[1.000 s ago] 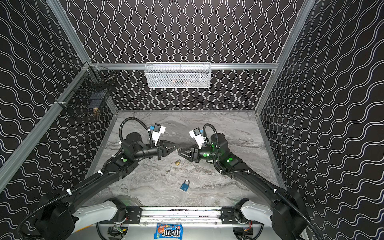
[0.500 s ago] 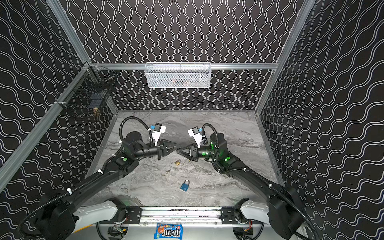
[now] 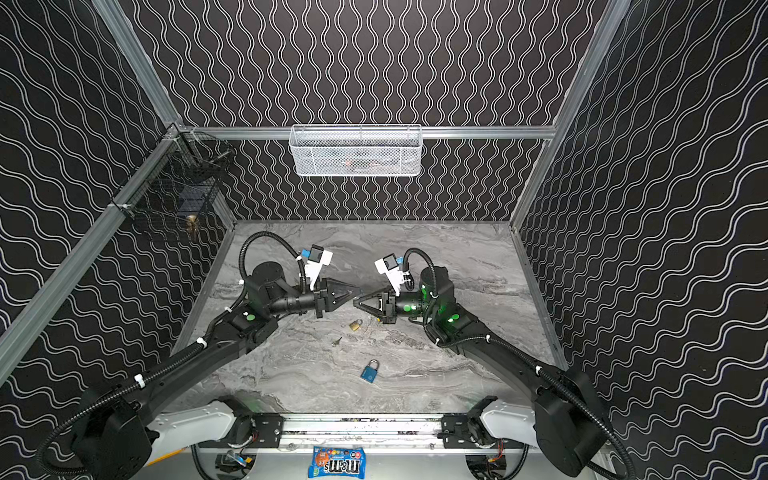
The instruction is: Unlock with the key
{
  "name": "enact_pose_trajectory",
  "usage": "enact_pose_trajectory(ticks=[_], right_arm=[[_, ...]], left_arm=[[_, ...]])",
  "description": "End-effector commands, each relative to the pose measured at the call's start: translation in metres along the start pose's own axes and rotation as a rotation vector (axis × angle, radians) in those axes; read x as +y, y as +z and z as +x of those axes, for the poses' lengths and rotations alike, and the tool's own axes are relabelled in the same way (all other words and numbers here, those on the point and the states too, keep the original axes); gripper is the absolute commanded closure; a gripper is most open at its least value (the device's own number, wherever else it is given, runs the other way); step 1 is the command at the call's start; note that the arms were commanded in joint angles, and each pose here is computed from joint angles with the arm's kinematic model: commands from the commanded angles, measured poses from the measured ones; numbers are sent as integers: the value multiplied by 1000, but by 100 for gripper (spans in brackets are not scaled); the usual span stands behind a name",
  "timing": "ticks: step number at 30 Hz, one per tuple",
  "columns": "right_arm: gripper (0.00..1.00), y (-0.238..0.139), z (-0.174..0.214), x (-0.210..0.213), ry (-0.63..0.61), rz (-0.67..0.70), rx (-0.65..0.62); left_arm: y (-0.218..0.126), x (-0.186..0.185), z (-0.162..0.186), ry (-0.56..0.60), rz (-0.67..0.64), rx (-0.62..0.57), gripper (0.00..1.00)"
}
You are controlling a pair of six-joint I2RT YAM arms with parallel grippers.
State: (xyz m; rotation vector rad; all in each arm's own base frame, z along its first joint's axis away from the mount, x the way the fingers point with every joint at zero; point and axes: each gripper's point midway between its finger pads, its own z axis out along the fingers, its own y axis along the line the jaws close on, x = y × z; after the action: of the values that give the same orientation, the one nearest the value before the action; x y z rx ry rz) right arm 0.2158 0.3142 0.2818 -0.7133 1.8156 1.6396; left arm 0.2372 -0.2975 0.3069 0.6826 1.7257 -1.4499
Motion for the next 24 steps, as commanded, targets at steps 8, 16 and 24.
enact_pose_trajectory(ticks=[8, 16, 24], right_arm=[[100, -3, 0, 0, 13, 18, -20], [100, -18, 16, -10, 66, 116, -6], [100, -47, 45, -31, 207, 281, 5]], left_arm=[[-2, -17, -17, 59, 45, -33, 54], [-14, -10, -27, -14, -74, -80, 30], [-32, 9, 25, -130, -396, 49, 24]])
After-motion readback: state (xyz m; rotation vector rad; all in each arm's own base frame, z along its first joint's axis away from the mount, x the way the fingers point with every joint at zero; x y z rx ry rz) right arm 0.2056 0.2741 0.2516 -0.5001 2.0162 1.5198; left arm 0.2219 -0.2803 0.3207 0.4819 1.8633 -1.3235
